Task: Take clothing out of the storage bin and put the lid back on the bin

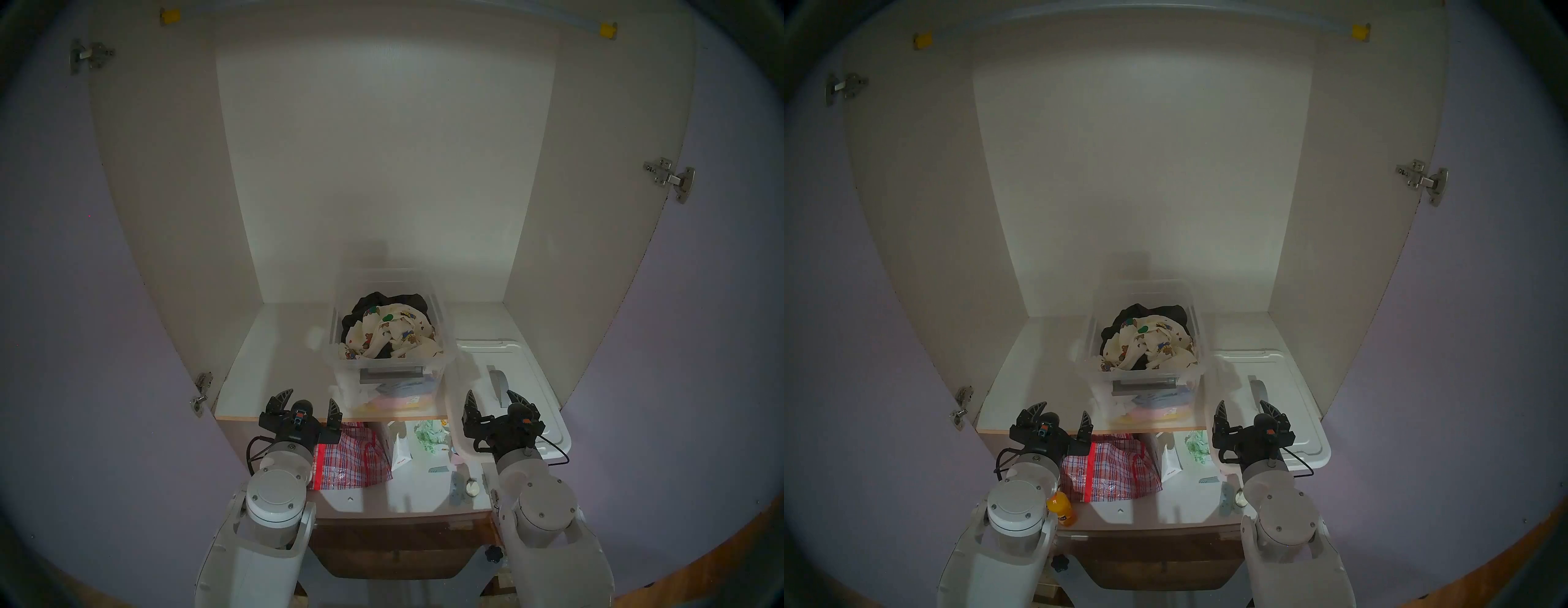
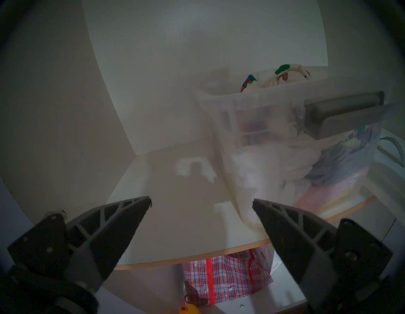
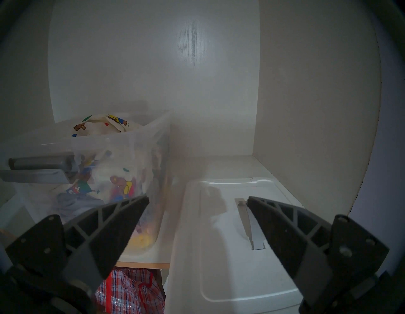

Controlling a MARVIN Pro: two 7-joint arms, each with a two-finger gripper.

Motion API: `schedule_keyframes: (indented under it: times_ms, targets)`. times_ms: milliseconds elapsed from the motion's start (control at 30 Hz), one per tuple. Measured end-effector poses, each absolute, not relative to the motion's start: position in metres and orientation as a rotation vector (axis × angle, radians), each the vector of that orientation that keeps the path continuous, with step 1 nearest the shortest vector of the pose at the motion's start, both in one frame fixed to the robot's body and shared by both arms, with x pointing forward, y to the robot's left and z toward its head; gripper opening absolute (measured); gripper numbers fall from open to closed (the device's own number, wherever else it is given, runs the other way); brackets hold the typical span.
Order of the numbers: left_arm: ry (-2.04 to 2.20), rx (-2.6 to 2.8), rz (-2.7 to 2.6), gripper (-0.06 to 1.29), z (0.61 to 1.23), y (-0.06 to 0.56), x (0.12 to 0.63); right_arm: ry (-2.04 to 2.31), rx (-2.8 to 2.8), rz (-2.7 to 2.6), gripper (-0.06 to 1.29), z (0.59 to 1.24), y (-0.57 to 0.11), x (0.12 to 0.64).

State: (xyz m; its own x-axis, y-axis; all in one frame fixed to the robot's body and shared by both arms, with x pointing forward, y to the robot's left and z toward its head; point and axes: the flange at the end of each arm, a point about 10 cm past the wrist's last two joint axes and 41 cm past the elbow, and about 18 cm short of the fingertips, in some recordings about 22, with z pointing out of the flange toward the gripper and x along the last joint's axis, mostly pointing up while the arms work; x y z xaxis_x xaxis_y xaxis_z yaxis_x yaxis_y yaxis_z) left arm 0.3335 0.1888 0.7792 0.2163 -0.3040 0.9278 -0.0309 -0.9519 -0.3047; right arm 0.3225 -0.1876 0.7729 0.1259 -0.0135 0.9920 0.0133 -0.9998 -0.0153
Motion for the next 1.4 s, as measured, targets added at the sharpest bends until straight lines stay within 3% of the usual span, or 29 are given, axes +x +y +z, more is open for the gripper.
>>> schedule_keyframes:
  times_ms: [533, 800, 1167, 1400]
  targets:
    - [0.595, -2.069, -1.511, 1.26, 0.823, 0.212, 0.359, 0.000, -2.343, -2.062, 1.23, 0.772, -0.188, 0.322]
    - [0.719, -1.897, -1.524, 1.26, 0.874, 0.226, 0.393, 0.000, -2.344, -2.061, 1.23, 0.772, -0.188, 0.322]
    - [0.659, -2.048, -1.833, 1.26, 0.921, 0.235, 0.423, 0.000, -2.344, -2.061, 1.23, 0.772, -0.188, 0.322]
    - [0.890, -2.228, -1.944, 1.26, 0.929, 0.226, 0.449, 0.000, -2.344, -2.061, 1.23, 0.772, -0.188, 0.322]
